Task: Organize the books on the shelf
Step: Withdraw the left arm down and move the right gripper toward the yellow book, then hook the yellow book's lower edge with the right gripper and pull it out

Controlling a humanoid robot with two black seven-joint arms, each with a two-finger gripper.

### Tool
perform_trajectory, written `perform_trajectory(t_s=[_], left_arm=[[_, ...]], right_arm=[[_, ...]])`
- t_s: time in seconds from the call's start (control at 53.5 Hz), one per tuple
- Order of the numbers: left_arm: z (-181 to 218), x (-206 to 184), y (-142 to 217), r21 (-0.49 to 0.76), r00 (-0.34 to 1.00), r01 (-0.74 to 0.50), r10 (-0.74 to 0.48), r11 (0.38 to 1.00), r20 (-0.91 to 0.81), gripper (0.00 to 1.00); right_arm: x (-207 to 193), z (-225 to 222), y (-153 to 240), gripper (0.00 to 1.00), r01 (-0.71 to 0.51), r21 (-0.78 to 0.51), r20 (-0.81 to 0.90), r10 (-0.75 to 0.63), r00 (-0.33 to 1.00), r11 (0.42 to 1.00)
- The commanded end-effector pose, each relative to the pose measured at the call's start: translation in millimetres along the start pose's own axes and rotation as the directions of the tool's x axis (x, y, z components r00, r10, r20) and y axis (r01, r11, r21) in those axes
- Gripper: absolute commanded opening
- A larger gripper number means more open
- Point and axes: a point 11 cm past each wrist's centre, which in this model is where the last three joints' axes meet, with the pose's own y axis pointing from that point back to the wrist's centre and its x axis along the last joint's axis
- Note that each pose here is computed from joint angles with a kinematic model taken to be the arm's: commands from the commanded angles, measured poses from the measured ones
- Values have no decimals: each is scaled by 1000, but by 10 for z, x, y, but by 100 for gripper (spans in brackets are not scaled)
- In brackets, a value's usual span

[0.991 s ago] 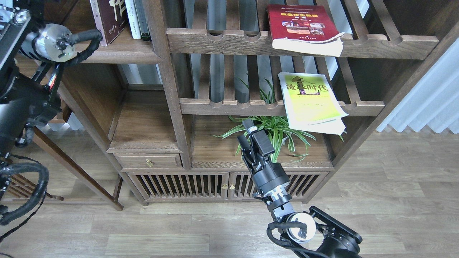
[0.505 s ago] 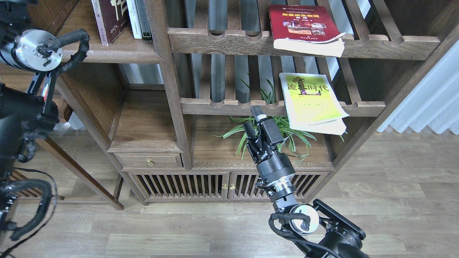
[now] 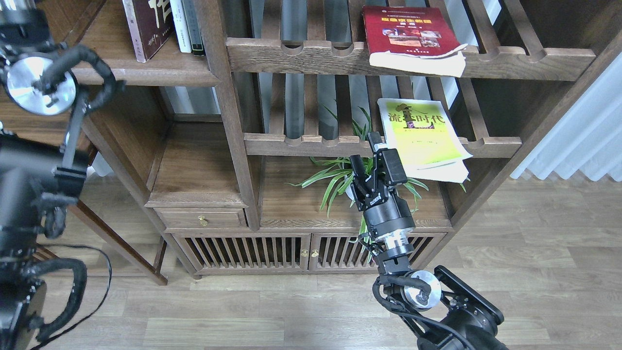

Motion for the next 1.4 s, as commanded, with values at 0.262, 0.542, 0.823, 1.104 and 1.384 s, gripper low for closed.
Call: perform_trajectory(t_s=[0.262,0.542,0.823,1.104,1.384], left_arm=[[-261,104,853,107,991,8,6,994,-130,100],[-431,460,1854,281,948,-229,279,932,-151,99],[-581,470,2350,371,917,-300,373,879,-143,100],[-753,443,2849,473,879,-355,460,806,-124,100],[-739,474,2928,482,872,-372,476,793,-110,100]], right_arm=[[0,41,0,97,1,-22,-7,-2,1000,1000],[37,-191,68,97,-17,23,-36,17,999,1000],[95,-644,213,99,-50,98,-108,61,992,994],[367,-1027,432,99,-154,157,-181,182,967,975],[435,-1114,514,99,-183,171,-195,215,957,968]])
